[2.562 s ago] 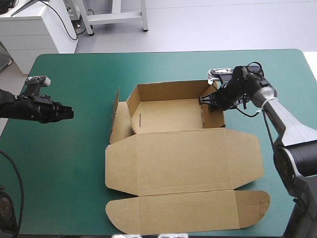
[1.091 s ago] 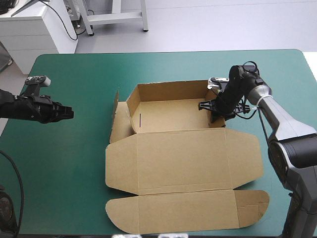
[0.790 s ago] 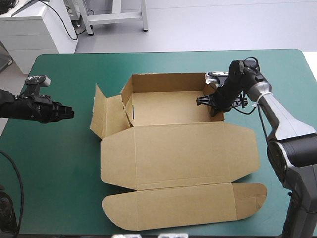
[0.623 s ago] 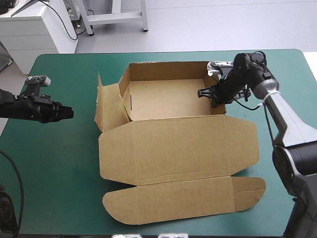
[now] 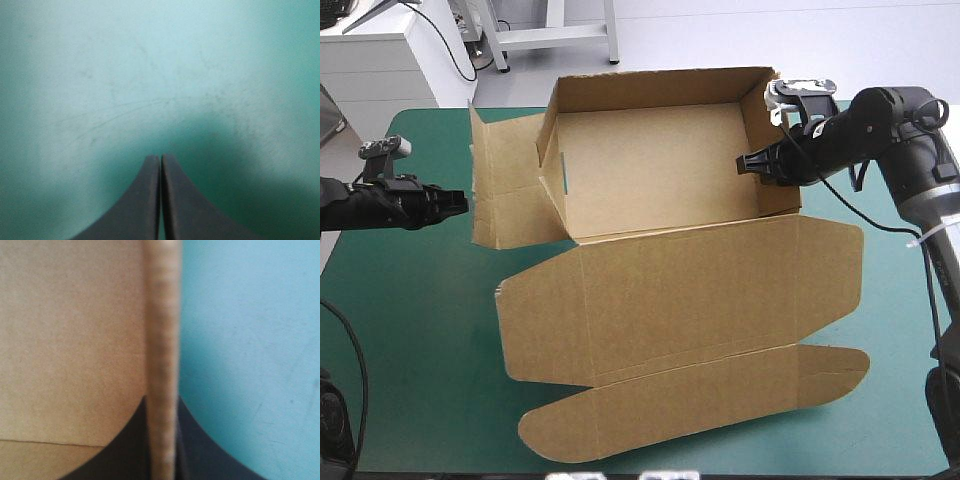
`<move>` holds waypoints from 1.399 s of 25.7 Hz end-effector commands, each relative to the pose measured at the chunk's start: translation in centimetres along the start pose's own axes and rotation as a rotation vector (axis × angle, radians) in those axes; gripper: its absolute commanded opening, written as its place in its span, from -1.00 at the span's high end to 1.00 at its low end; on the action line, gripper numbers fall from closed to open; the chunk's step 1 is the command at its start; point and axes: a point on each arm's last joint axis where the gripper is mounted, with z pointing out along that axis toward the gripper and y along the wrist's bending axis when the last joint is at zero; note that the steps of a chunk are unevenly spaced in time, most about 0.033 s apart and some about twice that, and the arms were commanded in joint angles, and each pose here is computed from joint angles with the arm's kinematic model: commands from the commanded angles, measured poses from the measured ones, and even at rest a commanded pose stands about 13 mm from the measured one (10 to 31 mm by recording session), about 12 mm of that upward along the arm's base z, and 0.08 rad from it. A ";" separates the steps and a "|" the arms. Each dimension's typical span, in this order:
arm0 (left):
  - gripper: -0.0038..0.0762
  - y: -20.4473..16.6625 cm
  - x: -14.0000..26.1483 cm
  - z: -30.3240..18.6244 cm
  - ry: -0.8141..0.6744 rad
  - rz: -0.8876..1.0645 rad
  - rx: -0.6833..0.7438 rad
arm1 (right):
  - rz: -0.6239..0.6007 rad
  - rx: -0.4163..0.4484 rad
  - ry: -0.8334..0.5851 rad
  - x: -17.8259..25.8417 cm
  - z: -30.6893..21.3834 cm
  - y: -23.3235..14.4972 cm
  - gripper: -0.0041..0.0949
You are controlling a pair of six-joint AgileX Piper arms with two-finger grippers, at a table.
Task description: Fold the box
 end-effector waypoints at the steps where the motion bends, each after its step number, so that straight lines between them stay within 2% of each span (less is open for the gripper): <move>1: 0.92 -2.4 -1.8 -0.1 -0.142 -0.038 0.131 | -0.008 -0.119 -0.076 -0.3 -2.6 1.6 0.95; 10: 0.92 -8.0 -1.5 3.2 -0.086 0.013 0.256 | 0.002 -0.108 -0.071 -0.8 -1.0 1.1 0.95; 16: 0.92 -11.2 -1.9 2.1 -0.165 -0.036 0.402 | -0.005 -0.031 -0.042 -1.0 0.4 0.1 0.95; 18: 0.92 -12.5 -1.6 1.5 -0.166 -0.019 0.441 | 0.002 -0.032 -0.037 -1.2 1.0 0.0 0.95; 33: 0.92 -15.1 -0.3 -0.1 -0.063 0.010 0.643 | 0.008 -0.026 0.003 -1.2 2.3 -0.4 0.95; 35: 0.83 -15.2 -0.3 -0.3 -0.057 0.019 0.652 | 0.007 -0.023 0.003 -1.2 2.3 -0.4 0.95; 36: 0.68 -15.4 -0.3 -0.5 -0.052 0.026 0.665 | 0.003 -0.014 0.008 -1.1 2.3 -0.5 0.95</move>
